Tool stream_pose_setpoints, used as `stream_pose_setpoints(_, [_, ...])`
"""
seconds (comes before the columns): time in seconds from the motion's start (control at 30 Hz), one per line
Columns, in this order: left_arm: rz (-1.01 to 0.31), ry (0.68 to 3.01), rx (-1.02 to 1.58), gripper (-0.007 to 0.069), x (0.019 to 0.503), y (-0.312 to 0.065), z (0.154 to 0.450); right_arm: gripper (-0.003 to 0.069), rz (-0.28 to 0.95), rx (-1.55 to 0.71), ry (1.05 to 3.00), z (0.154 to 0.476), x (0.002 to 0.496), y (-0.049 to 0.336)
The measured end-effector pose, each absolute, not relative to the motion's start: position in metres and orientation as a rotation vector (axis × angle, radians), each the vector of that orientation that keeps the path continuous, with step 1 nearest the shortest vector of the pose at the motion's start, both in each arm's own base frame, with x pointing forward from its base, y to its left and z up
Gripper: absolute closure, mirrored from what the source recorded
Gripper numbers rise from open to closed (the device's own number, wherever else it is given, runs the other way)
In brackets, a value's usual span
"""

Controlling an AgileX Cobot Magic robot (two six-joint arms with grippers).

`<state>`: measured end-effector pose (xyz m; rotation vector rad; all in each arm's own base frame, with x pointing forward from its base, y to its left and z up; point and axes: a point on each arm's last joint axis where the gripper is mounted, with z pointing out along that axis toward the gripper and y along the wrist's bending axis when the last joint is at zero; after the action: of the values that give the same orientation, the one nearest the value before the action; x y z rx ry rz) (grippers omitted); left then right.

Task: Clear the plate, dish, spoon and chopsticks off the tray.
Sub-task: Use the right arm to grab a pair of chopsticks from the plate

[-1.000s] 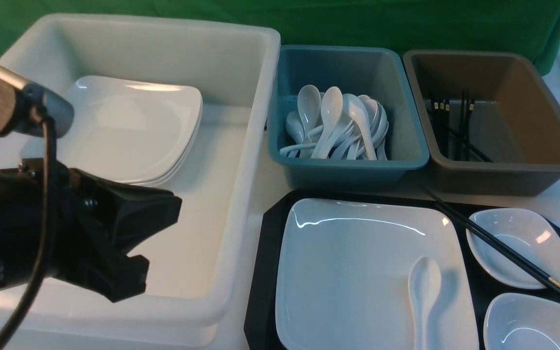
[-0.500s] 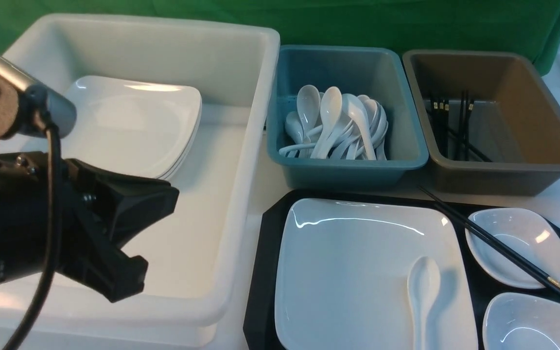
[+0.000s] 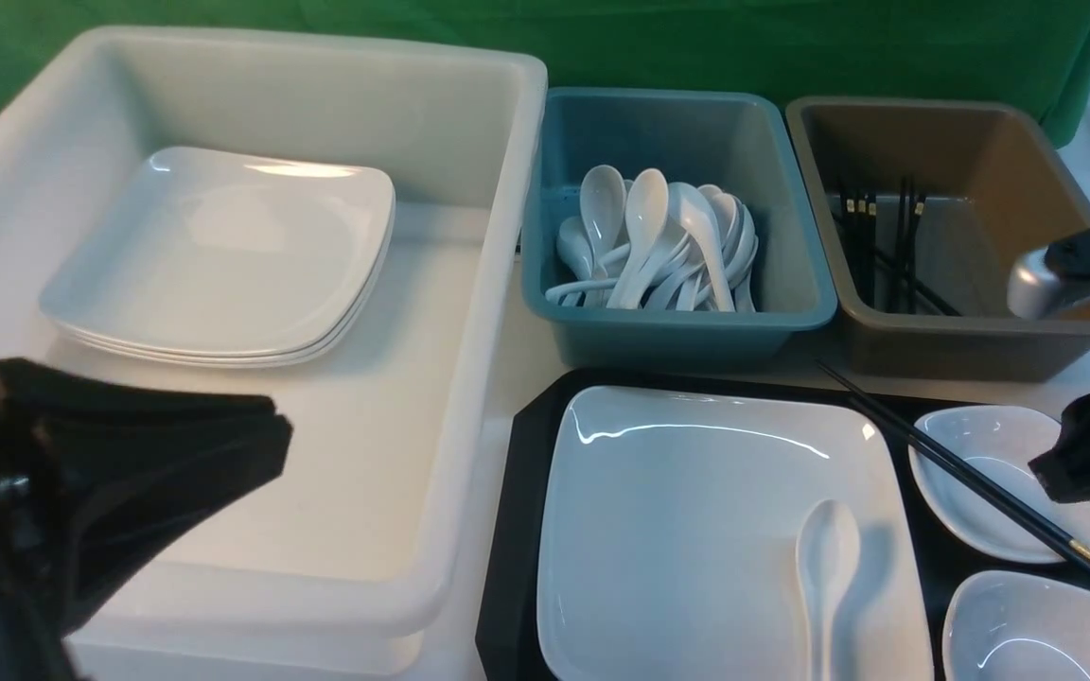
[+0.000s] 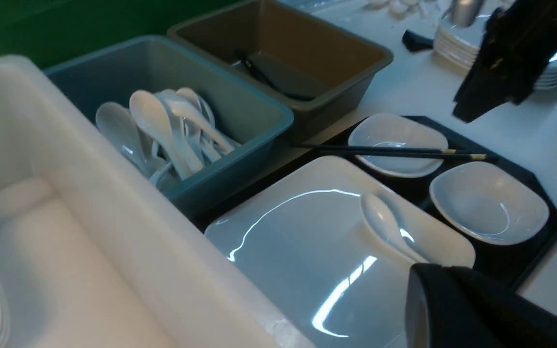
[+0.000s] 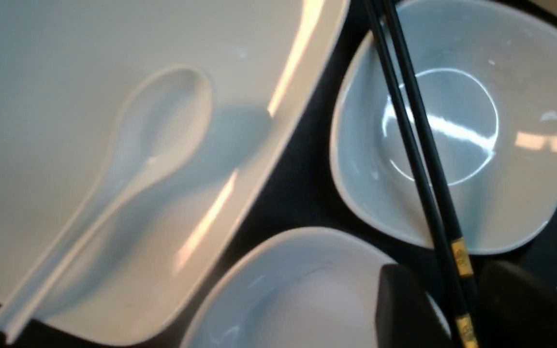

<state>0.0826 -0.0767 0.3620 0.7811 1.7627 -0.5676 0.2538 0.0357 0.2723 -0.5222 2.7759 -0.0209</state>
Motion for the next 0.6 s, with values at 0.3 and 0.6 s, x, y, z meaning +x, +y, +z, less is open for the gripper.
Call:
stream_pose_setpoints(0.3, [-0.561,1.649,0.810,0.0603,0.049,-0.062,0.371,0.0235,0.062,-0.481,2.948,0.222,0.312,0.019])
stream_pose_setpoints(0.6, [-0.553,1.640,0.811,0.0603,0.049,-0.061,0.371,0.0203,0.076,-0.539,2.978,0.198,0.326,0.020])
